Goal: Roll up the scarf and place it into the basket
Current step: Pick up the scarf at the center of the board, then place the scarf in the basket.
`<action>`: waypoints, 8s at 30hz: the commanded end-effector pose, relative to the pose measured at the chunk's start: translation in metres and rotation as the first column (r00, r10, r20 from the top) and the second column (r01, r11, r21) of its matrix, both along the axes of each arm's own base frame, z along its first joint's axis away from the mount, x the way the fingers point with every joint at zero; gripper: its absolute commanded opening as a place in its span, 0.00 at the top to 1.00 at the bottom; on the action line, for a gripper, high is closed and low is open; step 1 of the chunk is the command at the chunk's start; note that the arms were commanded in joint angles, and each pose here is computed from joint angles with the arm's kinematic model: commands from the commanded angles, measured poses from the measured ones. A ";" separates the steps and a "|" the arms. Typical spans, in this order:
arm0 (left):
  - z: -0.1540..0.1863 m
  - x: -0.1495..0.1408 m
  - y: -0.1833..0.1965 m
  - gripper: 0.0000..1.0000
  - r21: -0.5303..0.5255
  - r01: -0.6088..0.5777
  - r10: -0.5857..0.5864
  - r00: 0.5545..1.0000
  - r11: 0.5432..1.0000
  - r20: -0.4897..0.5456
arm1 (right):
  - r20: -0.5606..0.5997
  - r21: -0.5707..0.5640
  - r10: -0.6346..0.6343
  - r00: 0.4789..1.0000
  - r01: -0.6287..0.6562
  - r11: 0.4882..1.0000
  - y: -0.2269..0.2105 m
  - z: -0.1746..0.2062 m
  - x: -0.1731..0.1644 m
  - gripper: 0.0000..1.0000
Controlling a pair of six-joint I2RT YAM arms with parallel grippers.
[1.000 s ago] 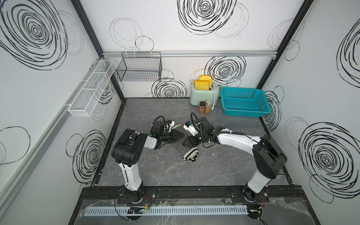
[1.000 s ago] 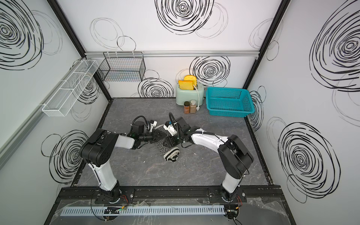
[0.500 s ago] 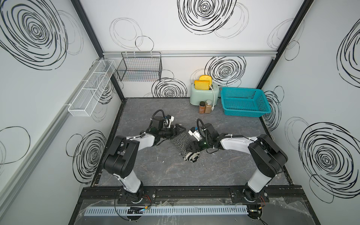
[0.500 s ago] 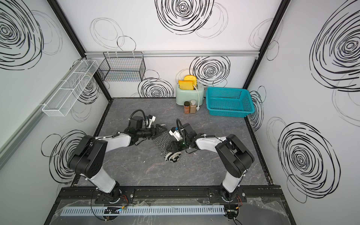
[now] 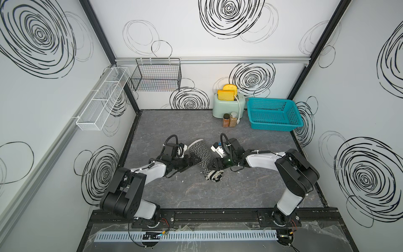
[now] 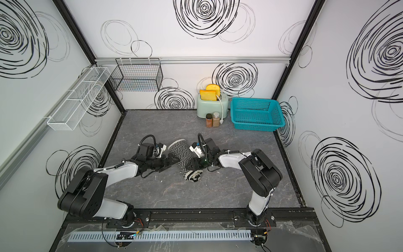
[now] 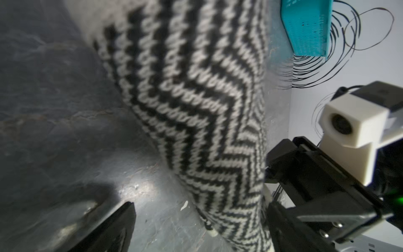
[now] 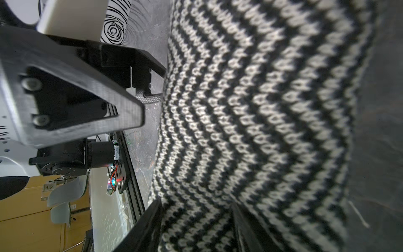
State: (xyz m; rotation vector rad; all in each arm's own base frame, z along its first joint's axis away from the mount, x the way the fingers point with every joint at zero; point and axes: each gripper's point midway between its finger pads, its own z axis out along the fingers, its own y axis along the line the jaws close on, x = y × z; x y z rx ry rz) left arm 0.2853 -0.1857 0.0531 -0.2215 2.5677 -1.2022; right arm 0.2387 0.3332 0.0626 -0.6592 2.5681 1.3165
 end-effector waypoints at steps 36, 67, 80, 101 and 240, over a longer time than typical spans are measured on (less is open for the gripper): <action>-0.060 0.019 -0.027 0.28 0.149 0.019 -0.007 0.997 0.989 -0.082 | -0.012 -0.116 -0.070 0.997 0.068 0.991 -0.050 -0.017 0.086 0.28; -0.067 0.009 -0.038 0.47 -0.042 -0.015 0.009 0.991 0.999 -0.134 | -0.174 0.049 0.075 0.982 -0.068 0.997 0.015 -0.049 0.038 0.19; -0.058 0.009 -0.042 0.47 -0.096 -0.032 0.019 0.991 0.995 -0.134 | -0.179 -0.128 0.051 0.983 -0.074 0.989 0.013 -0.087 0.026 0.70; 0.049 0.072 -0.034 0.01 0.003 -0.001 0.000 0.991 1.000 0.134 | 0.010 0.039 -0.185 0.983 0.184 0.982 -0.043 0.038 0.097 1.00; 0.144 0.059 -0.035 0.02 -0.013 0.092 -0.080 0.914 0.996 0.398 | 0.583 -0.363 -0.508 0.633 0.763 0.535 -0.302 0.132 0.346 0.01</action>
